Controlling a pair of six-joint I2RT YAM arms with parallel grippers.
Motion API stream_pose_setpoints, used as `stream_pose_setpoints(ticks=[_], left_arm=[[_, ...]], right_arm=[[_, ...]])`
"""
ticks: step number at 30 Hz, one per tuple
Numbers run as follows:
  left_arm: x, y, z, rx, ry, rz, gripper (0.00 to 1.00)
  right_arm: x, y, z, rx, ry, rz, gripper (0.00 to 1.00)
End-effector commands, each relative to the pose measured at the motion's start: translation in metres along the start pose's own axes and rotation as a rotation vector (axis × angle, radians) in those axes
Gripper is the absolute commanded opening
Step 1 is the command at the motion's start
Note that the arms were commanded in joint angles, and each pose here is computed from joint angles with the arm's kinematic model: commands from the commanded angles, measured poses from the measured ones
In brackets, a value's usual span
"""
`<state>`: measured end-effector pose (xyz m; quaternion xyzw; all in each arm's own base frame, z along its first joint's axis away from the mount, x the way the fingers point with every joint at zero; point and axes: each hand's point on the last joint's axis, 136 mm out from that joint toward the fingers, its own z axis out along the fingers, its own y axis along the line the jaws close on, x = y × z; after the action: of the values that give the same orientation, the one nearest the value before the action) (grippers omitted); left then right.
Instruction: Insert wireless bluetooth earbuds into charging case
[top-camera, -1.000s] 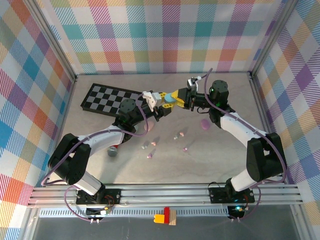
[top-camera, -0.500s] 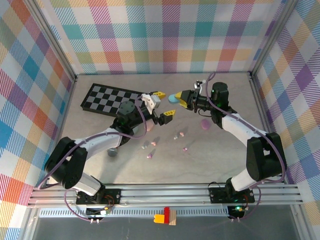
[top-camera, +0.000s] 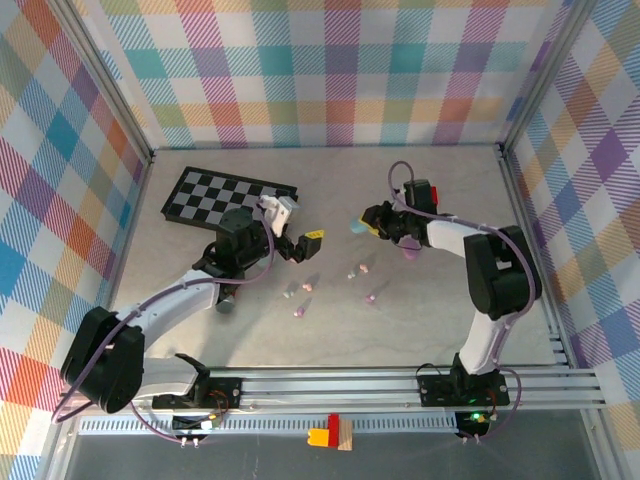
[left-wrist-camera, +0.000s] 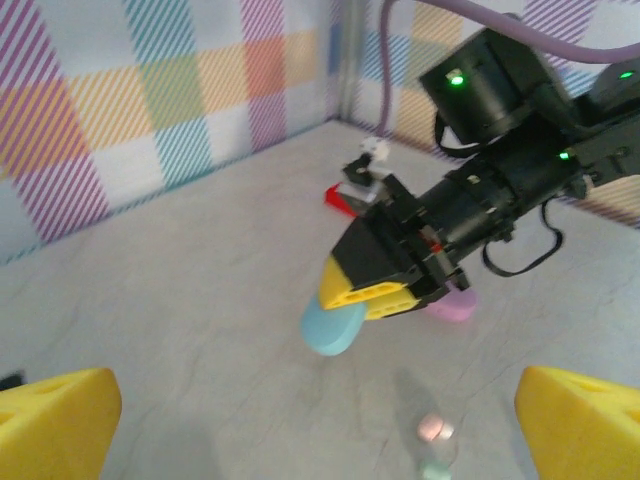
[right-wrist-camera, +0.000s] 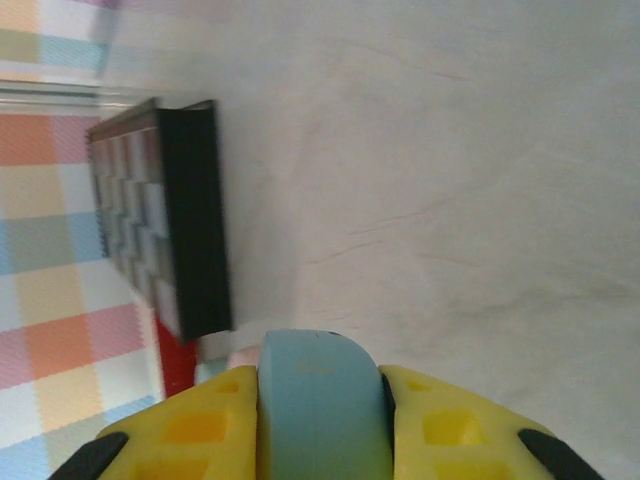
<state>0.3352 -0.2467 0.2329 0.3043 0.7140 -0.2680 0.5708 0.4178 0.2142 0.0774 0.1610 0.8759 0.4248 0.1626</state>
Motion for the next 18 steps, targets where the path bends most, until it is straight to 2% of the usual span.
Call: stream_pose_setpoints(ticks=[1,4,7,14,18], left_arm=[[0.016,0.021,-0.009,-0.104,0.096,-0.055,1.0],[0.029,0.034,-0.013,-0.158,0.185,-0.089,1.0],[0.045,0.042,-0.015,-0.19,0.284,-0.067,1.0],[0.076,0.058,-0.011,-0.258,0.452,-0.056,1.0],[0.094,0.067,-0.004,-0.286,0.548,-0.073,0.99]], right_arm=[[-0.012,-0.007,0.009,0.029,-0.03,-0.015,0.15],[-0.01,-0.023,0.016,0.064,-0.03,0.007,0.17],[-0.01,-0.033,0.018,0.098,-0.034,0.008,0.22],[-0.021,-0.032,-0.004,0.151,-0.096,-0.037,0.57],[-0.025,-0.017,-0.025,0.163,-0.133,-0.096,0.69]])
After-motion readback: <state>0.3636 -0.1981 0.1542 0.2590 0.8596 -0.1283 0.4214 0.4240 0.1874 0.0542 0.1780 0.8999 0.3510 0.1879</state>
